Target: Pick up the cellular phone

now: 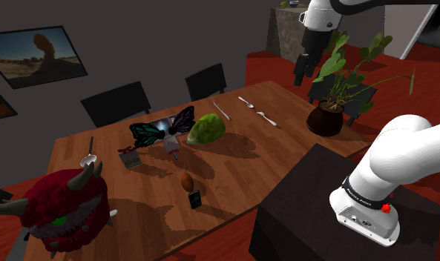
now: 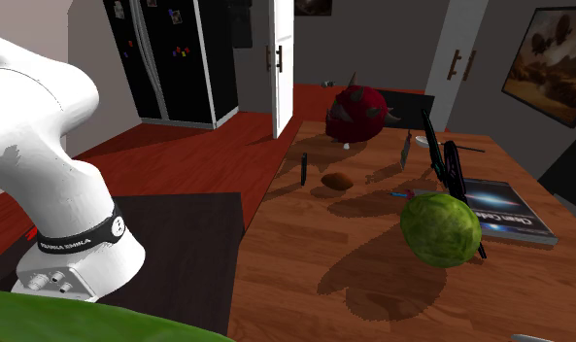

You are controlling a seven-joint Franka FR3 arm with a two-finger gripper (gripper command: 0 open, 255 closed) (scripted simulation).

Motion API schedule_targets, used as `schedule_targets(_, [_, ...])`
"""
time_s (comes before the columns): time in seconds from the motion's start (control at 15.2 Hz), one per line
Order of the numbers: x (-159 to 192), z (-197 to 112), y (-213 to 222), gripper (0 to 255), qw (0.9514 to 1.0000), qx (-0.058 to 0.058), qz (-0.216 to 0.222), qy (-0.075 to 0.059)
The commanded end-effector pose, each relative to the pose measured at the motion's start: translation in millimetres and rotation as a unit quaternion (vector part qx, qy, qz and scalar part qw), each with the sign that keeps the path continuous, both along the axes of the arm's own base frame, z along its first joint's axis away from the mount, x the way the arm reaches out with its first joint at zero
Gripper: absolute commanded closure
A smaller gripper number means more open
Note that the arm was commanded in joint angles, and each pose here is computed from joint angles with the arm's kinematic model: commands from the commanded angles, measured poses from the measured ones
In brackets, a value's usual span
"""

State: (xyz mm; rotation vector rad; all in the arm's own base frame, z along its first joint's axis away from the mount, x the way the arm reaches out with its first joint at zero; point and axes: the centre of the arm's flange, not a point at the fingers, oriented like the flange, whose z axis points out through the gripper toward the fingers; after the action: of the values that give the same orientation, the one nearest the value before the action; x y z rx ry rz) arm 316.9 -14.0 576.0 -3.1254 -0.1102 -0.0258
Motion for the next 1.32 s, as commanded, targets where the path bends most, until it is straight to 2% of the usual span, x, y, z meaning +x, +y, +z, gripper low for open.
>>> schedule_targets(0.0, [0.0, 0.0, 0.0, 0, 1.0, 0.0, 0.0, 0.0])
schedule_targets(1.25, [73.4, -157.3, 182.1, 0, 0.9997, 0.006, 0.005, 0.023])
